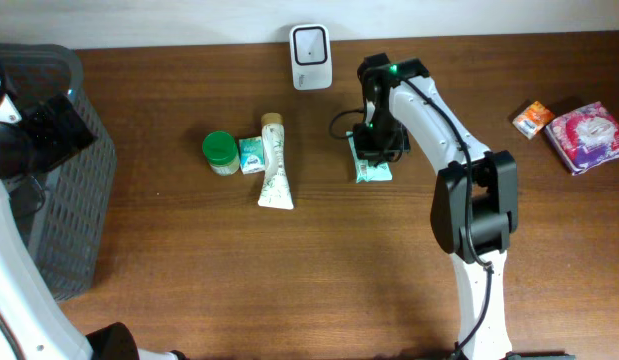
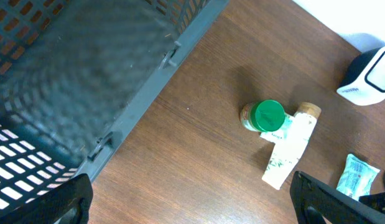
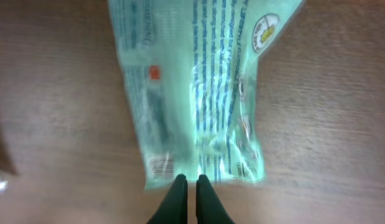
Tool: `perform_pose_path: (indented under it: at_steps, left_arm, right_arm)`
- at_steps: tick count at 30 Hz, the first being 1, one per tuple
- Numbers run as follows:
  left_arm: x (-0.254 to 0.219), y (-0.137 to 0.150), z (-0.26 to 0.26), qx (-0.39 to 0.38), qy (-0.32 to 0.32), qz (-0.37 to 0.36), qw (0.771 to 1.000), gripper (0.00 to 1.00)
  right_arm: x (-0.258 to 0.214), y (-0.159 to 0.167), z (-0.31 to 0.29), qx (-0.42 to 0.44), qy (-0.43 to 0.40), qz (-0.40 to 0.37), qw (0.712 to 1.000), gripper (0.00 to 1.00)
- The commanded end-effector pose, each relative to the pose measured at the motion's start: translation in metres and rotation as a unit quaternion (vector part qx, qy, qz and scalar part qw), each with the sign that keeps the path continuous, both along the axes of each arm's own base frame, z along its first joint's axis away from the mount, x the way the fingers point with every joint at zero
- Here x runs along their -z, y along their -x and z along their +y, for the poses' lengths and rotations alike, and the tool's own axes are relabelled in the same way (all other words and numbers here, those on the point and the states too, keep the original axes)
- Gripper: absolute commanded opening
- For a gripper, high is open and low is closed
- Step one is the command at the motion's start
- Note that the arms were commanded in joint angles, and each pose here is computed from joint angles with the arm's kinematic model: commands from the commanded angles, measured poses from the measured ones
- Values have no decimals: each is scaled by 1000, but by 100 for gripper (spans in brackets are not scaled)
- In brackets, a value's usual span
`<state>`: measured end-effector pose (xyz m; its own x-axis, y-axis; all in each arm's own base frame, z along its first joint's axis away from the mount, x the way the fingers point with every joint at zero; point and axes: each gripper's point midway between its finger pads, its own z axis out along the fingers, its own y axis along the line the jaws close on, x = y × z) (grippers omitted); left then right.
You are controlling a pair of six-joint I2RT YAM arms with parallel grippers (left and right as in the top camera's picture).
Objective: Scan the item barcode
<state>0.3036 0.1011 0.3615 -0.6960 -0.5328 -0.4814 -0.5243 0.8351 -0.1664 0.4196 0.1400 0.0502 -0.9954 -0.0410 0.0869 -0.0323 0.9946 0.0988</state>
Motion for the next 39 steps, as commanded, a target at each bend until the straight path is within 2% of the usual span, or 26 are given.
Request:
perform_pose_path:
  at_steps: [1, 5, 11, 13, 15, 16, 17, 20, 22, 28, 32, 34, 35, 36, 37, 38, 39]
  left_arm:
    - [-3, 3, 0, -3, 1, -6, 1000, 99]
    - [-4, 2, 0, -3, 1, -6, 1000, 99]
    - [-4, 2, 0, -3, 1, -6, 1000, 99]
    - [-4, 2, 0, -3, 1, -6, 1000, 99]
    - [-4, 2, 0, -3, 1, -6, 1000, 99]
    - [-3, 3, 0, -3, 1, -6, 1000, 99]
    - [-3, 3, 0, -3, 1, -6, 1000, 99]
    - [-3, 3, 0, -3, 1, -6, 1000, 99]
    - [-4, 2, 0, -3, 1, -6, 1000, 99]
    - [-3, 3, 0, -3, 1, -6, 1000, 99]
    - [-4, 2, 0, -3, 1, -6, 1000, 99]
    - [-4, 2, 0, -3, 1, -6, 1000, 99]
    - [-3, 3, 0, -3, 1, -6, 1000, 99]
    - [-4, 2, 0, -3, 1, -6, 1000, 99]
    - [-4, 2, 0, -3, 1, -6, 1000, 99]
    - [-3, 3, 0, -3, 1, -6, 1000, 99]
    - [-3, 3, 0, -3, 1, -6, 1000, 99]
  right_arm:
    - [-27, -29, 7, 2, -8, -59, 998, 8]
    - [-19, -48, 12, 2, -14, -94, 995, 8]
    - [48, -42, 6, 3, -1, -92, 996, 7]
    - [39, -49, 8, 3, -6, -106, 994, 4]
    - [6, -54, 9, 3, -7, -110, 994, 5]
    - [-13, -48, 8, 3, -4, -98, 995, 5]
    - [-22, -34, 4, 0, 4, -70, 998, 10]
    - [-10, 3, -7, -2, 27, 8, 1000, 11]
    - [2, 9, -9, -2, 30, 20, 999, 11]
    - [47, -2, 25, -10, -36, -15, 999, 9]
    - [37, -1, 69, -45, -65, -36, 996, 10]
    - [9, -10, 74, -41, -70, -49, 996, 10]
    - [-3, -14, 74, -39, -71, -53, 995, 13]
    - [-20, -23, 71, -39, -76, -69, 994, 33]
    - [-34, -36, 66, -56, -82, -95, 990, 68]
    - [-40, -46, 55, -51, -83, -107, 989, 96]
    - [-40, -53, 40, -34, -82, -110, 990, 99]
